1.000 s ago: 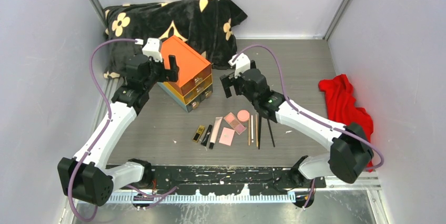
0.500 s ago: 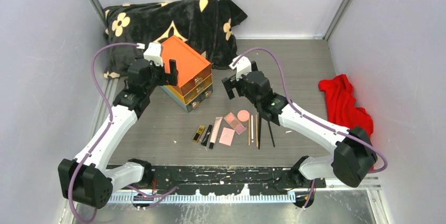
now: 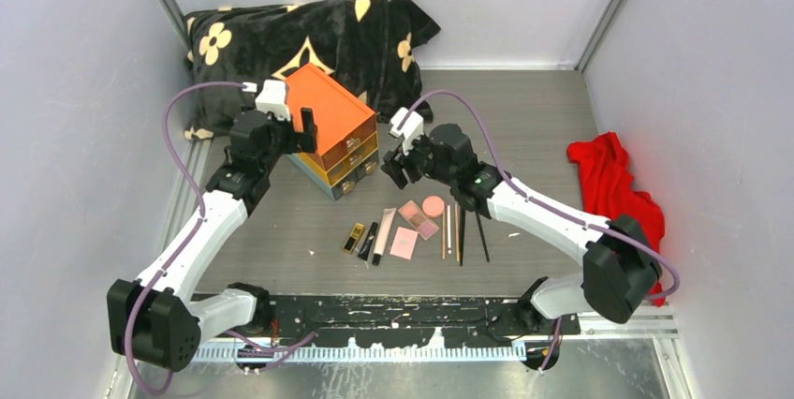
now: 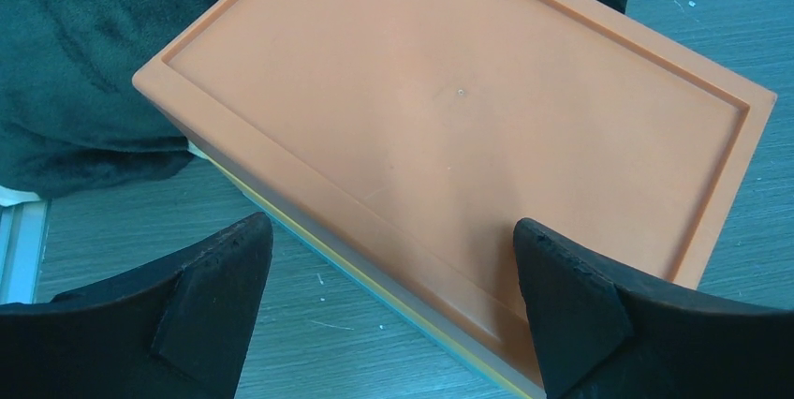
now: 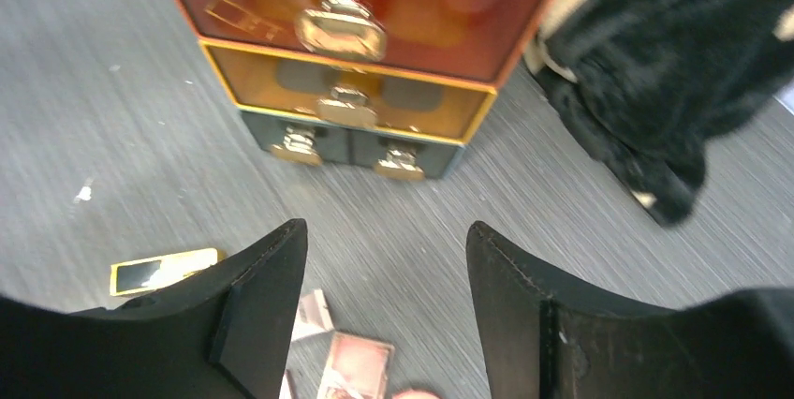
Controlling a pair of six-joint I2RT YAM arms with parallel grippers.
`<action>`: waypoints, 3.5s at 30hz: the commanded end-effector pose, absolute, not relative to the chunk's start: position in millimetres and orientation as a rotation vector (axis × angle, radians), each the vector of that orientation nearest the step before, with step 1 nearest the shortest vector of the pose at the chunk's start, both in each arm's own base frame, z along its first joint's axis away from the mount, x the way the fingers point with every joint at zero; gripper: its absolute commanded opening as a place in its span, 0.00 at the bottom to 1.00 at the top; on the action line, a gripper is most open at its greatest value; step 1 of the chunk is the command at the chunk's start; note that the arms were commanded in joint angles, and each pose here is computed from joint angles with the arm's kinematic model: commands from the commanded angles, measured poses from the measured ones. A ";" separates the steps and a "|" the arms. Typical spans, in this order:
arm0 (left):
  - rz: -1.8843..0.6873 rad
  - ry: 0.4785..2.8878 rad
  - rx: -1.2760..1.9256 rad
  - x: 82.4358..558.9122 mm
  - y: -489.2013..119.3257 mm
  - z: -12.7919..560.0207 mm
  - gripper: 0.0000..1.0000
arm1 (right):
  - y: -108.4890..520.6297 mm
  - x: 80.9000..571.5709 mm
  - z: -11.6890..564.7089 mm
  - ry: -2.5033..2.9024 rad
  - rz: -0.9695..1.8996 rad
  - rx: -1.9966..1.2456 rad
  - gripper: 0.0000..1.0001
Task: Organize the makeup
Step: Open the drawer in the storage box.
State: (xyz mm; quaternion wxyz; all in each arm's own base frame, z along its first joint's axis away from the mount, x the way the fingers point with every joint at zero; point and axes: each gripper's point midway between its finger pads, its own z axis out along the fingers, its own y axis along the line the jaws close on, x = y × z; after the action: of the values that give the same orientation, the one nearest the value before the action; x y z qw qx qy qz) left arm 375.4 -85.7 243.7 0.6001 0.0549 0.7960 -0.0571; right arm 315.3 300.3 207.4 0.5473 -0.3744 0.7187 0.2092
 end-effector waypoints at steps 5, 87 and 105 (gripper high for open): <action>-0.123 1.791 0.096 381.0 -82.9 250.0 0.99 | 368.7 318.1 259.8 1.467 0.757 -1.022 0.72; -0.101 1.918 0.060 389.2 -81.7 190.1 0.94 | 398.7 360.6 227.2 1.536 0.583 -0.619 0.36; -0.077 2.043 0.019 406.4 -83.4 127.8 0.92 | 360.7 341.0 196.8 1.620 0.483 -0.663 0.36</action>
State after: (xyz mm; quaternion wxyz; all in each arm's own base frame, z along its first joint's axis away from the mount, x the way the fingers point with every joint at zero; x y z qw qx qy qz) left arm 430.5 -70.9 225.1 0.6464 -0.0470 0.7606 -0.0383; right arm 342.7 377.5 195.5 0.6130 -0.2882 0.6970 0.2354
